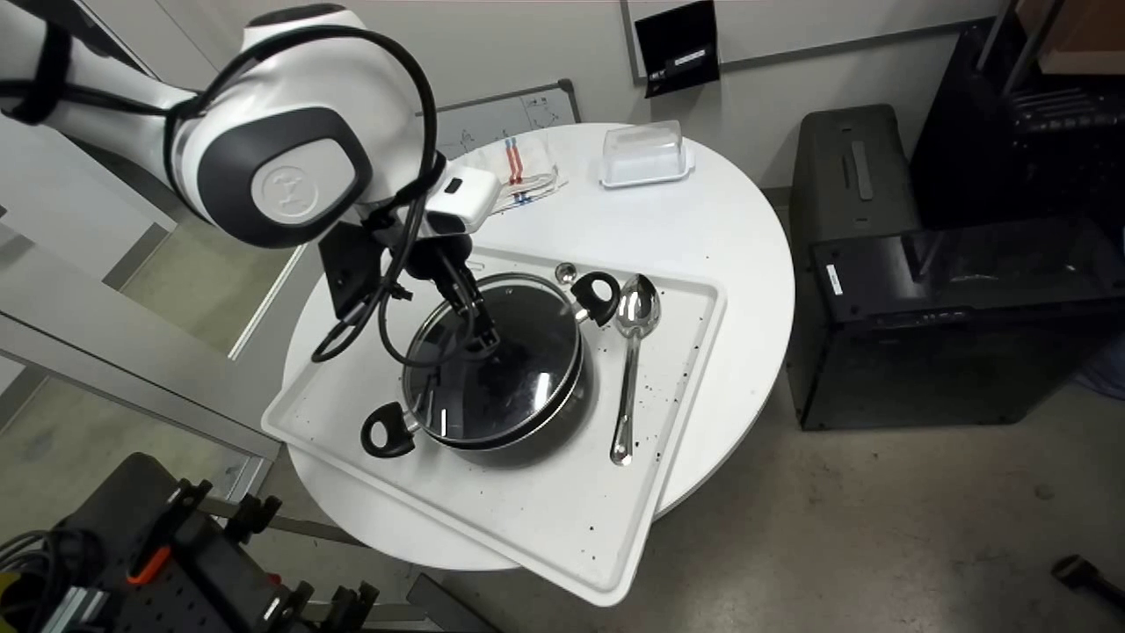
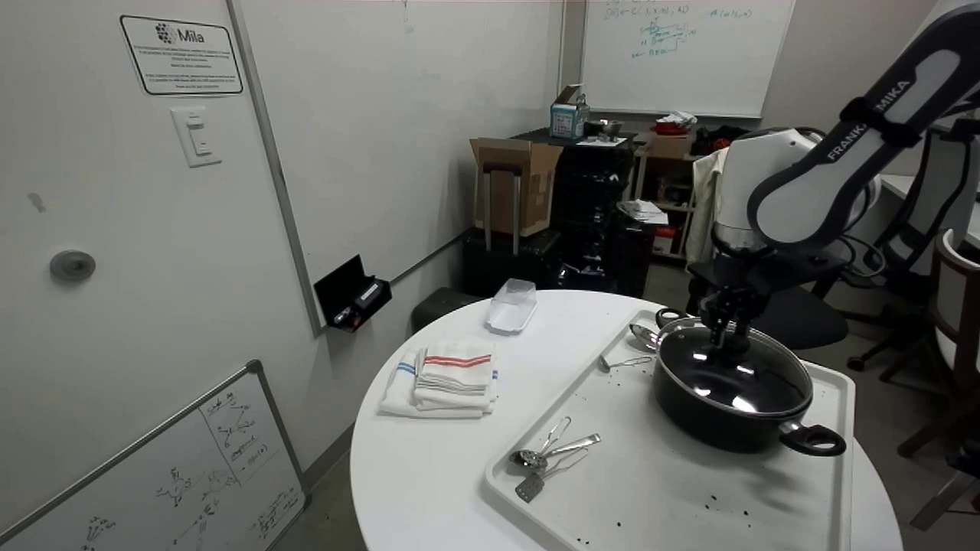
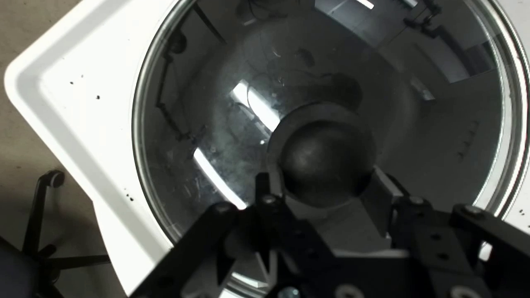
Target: Pick up the lid and place it on the pot
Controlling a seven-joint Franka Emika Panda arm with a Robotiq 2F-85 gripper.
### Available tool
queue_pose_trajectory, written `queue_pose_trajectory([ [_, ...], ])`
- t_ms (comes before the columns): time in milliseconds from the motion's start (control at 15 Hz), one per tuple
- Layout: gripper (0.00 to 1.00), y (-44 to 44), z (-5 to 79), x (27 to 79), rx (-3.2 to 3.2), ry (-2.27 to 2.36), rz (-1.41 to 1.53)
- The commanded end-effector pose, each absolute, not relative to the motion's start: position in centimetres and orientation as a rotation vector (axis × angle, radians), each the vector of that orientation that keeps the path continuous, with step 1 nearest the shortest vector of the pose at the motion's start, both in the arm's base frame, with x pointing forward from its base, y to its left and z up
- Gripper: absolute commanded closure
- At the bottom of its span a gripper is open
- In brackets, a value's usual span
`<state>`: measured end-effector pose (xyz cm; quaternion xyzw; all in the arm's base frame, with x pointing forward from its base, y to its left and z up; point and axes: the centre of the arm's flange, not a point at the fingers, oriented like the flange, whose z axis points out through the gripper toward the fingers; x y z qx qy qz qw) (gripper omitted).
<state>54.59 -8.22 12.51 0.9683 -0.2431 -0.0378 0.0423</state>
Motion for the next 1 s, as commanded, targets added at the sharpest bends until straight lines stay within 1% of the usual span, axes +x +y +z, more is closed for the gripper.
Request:
queue_pose_trajectory([
  [0, 0.76, -7.9, 13.2, 55.1, 2.975, -0.779, -0.131],
  [933, 0.76, -9.7, 12.7, 54.1, 2.965, -0.859, -0.136],
])
